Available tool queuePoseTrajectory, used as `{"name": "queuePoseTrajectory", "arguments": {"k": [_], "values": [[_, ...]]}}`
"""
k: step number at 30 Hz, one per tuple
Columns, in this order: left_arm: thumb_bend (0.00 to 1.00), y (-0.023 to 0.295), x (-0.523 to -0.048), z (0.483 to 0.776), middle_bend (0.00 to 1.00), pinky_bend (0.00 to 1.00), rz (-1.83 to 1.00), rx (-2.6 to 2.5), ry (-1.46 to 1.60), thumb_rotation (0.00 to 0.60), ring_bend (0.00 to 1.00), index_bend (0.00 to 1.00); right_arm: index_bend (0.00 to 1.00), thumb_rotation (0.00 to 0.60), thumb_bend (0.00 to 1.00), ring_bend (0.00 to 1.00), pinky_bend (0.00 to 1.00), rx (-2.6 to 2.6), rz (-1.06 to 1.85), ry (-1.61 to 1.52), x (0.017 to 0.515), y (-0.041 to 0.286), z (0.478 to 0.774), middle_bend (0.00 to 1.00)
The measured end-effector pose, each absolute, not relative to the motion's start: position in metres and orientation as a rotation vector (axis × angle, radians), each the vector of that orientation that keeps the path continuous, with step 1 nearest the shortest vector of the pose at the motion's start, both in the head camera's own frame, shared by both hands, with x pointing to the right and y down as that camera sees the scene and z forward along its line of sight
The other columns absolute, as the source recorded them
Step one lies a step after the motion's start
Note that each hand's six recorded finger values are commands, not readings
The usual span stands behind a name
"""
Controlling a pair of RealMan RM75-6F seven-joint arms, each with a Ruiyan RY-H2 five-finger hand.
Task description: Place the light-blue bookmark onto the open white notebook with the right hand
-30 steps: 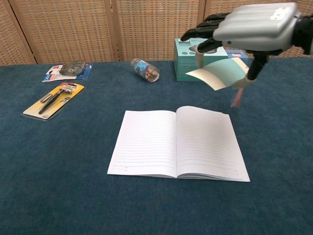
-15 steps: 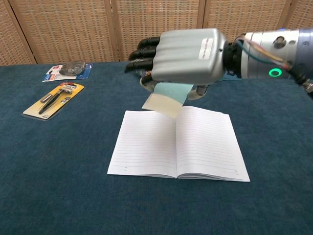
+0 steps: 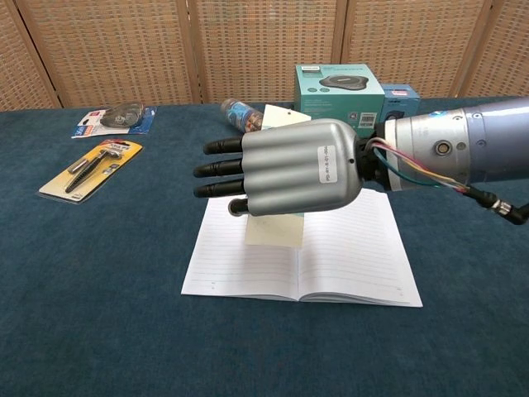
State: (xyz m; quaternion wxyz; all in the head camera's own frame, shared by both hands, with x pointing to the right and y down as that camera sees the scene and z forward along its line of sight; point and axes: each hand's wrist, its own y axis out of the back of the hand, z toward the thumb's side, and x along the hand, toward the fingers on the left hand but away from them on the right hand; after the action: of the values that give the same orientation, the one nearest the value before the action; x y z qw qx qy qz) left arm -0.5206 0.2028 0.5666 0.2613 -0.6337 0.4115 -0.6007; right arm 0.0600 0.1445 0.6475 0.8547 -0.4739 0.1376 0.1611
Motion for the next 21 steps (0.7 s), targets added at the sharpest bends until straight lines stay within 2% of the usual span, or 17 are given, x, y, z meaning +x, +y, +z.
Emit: {"name": "queuePoseTrajectory", "arguments": {"k": [14, 21], "values": [[0.0, 0.203, -0.52, 0.567, 0.0, 0.0, -1.62, -1.729, 1.113, 0.6, 0.0, 0.0, 0.69, 0.6, 0.26, 0.0, 0.12, -0.929, 0.295, 0.386, 0.052, 0.171, 0.678, 0.08], [0.0, 0.202, -0.52, 0.568, 0.0, 0.0, -1.62, -1.734, 1.106, 0.6, 0.0, 0.0, 0.69, 0.6, 0.26, 0.0, 0.12, -0.927, 0.293, 0.388, 0.055, 0.172, 0.679, 0.08]]}}
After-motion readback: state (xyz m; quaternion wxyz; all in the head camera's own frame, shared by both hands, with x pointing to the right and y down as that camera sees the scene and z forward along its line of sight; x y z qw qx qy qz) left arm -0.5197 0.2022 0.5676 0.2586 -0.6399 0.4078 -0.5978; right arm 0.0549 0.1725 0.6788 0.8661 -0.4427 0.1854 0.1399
